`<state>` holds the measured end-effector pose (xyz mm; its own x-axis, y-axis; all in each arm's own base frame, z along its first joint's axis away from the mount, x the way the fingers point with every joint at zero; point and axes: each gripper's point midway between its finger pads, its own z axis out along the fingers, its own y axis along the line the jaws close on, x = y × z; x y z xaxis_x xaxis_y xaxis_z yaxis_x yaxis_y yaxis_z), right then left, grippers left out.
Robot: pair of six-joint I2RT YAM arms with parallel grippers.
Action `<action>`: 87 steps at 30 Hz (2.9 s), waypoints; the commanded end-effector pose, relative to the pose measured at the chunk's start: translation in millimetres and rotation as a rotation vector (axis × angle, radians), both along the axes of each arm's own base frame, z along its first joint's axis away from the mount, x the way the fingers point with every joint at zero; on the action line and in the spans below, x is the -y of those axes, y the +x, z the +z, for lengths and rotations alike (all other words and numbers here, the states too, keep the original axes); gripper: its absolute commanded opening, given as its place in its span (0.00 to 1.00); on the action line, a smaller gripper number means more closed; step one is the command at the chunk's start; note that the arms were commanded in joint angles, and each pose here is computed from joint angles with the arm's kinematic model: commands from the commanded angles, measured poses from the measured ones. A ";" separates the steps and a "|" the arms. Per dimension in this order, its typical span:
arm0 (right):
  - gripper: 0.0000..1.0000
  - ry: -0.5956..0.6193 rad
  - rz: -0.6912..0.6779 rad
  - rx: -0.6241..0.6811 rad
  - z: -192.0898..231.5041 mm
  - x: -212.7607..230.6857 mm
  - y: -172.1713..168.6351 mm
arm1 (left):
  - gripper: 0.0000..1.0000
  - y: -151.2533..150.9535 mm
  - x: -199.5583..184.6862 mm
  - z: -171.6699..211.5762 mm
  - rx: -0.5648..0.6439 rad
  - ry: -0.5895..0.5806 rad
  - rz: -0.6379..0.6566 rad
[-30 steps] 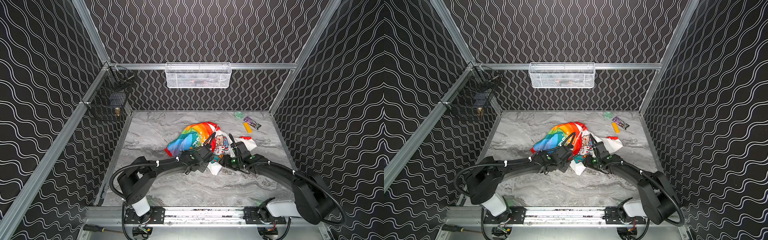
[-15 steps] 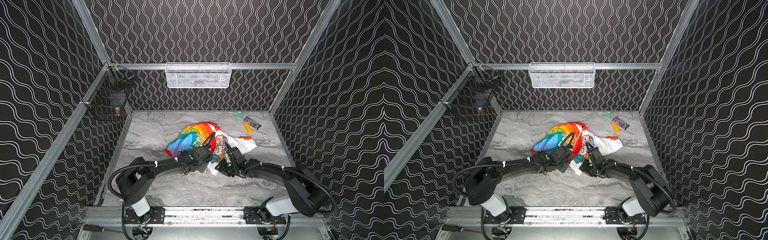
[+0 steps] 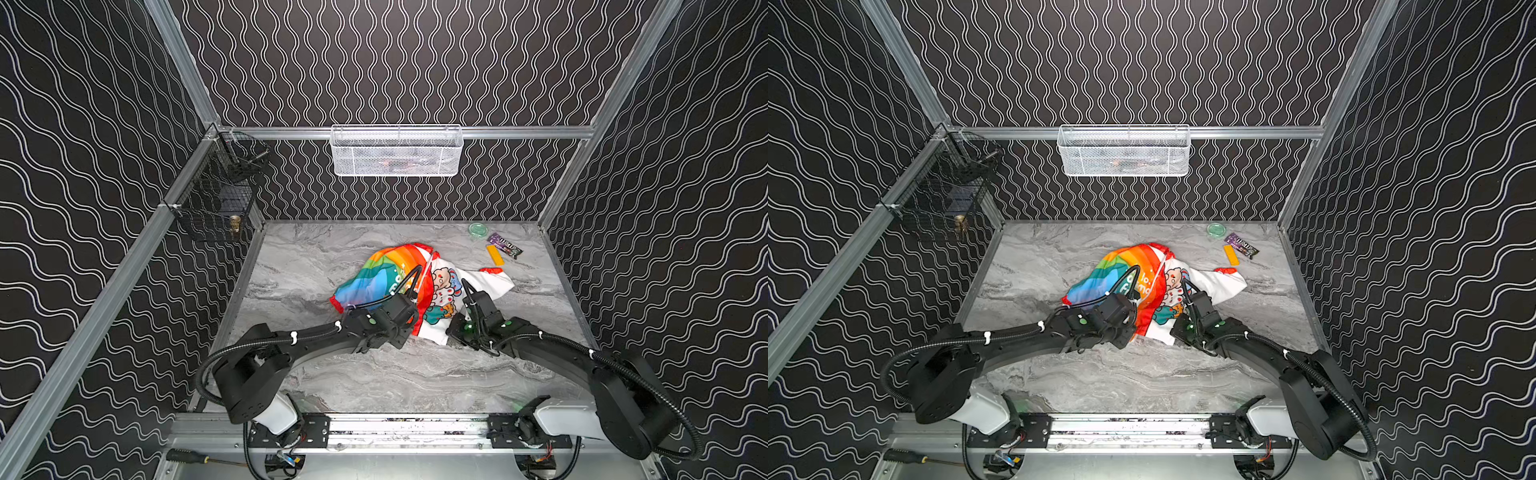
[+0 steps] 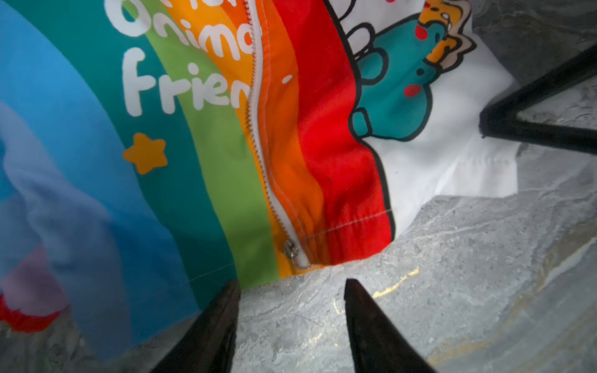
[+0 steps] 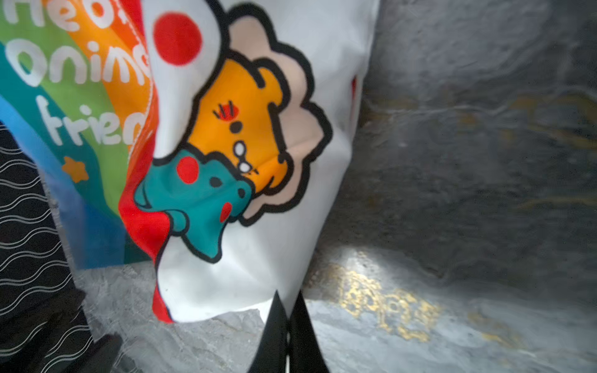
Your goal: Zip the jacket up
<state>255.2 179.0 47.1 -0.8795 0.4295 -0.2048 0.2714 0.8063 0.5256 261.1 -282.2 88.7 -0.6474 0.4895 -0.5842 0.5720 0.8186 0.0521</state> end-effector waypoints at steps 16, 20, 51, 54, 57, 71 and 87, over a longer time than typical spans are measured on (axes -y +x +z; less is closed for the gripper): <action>0.02 -0.066 -0.058 -0.057 -20.5 41.2 -6.3 | 0.61 50.8 -37.2 -46.1 -0.293 -0.127 0.282; 0.03 -0.050 -0.044 -0.063 -23.2 37.2 -5.4 | 0.55 49.0 -34.6 -65.8 -0.340 -0.105 0.280; 0.04 -0.028 -0.073 -0.079 -28.4 57.4 -8.7 | 0.03 47.4 -93.9 -41.1 -0.317 -0.154 0.402; 0.28 -0.025 -0.068 -0.055 -18.5 56.6 -5.0 | 0.24 45.3 -94.0 -35.0 -0.313 -0.166 0.399; 0.46 -0.036 -0.069 -0.016 -2.1 58.3 0.7 | 0.35 44.0 -96.8 -22.9 -0.297 -0.170 0.402; 0.39 0.060 0.115 0.156 70.3 0.8 31.7 | 0.44 25.3 -84.7 40.6 -0.289 -0.350 0.364; 0.26 0.103 0.271 -0.048 -7.8 -82.5 -13.1 | 0.34 -8.2 -8.7 2.5 -0.511 -0.652 0.268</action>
